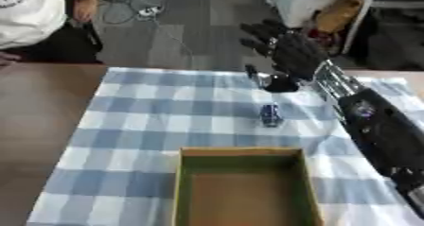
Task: Pick up objects on the table and place them in the box.
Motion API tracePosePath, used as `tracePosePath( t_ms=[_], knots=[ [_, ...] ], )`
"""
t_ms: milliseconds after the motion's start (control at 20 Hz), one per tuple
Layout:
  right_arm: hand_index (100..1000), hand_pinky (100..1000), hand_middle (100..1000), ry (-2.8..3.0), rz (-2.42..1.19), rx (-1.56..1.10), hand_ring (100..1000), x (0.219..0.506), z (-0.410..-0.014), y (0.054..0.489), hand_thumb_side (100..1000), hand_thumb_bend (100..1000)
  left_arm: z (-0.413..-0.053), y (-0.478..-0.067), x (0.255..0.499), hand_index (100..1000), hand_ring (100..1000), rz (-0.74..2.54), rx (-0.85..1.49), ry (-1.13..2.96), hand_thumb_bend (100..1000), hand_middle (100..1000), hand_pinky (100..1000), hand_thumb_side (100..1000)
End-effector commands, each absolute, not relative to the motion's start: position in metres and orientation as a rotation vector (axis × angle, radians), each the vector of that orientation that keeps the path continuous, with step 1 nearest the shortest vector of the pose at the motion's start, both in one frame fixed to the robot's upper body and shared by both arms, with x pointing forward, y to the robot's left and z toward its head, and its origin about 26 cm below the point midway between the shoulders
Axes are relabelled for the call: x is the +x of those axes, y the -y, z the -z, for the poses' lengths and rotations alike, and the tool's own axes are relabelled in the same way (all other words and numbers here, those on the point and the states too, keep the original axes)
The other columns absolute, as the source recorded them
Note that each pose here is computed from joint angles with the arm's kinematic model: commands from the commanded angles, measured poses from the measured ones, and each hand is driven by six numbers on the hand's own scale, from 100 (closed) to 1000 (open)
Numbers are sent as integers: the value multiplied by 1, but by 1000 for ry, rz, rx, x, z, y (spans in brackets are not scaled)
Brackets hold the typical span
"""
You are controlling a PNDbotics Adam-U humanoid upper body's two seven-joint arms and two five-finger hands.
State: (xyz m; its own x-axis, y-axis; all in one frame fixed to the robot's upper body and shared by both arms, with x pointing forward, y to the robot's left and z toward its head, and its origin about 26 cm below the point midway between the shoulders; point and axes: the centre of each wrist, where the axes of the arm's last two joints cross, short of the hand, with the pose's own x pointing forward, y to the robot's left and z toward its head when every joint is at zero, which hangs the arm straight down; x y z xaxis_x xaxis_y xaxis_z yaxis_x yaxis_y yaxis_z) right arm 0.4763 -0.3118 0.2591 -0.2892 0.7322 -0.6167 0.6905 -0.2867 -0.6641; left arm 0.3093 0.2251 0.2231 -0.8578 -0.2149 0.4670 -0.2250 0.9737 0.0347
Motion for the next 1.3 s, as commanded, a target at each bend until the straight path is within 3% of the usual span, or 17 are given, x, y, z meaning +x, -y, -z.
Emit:
tracePosePath(
  t_ms=[50,450,700,950,1300],
  knots=[
    [951,931,1000,1869,-1672,-1857,911,476,-270,315,1000,100,-232,-226,308,1000,739,-16,312,2669,290,946,681,1000],
    [949,880,1000,1869,-1730,-1689,883,475,-251,331,1000,100,-233,-227,308,1000,739,-16,317,2669,290,945,682,1000],
    [962,893,1000,1840,-1839,-1513,886,471,-247,347,1000,103,-232,-228,307,1000,739,-7,326,2665,288,945,682,1000],
    [972,887,1000,1780,-1919,-1405,878,466,-248,359,1000,231,-232,-229,307,1000,740,2,329,2663,287,943,683,1000],
    [970,870,995,1784,-1970,-1286,863,459,-250,366,1000,238,-231,-230,307,1000,740,17,334,2657,286,943,684,1000]
  ],
)
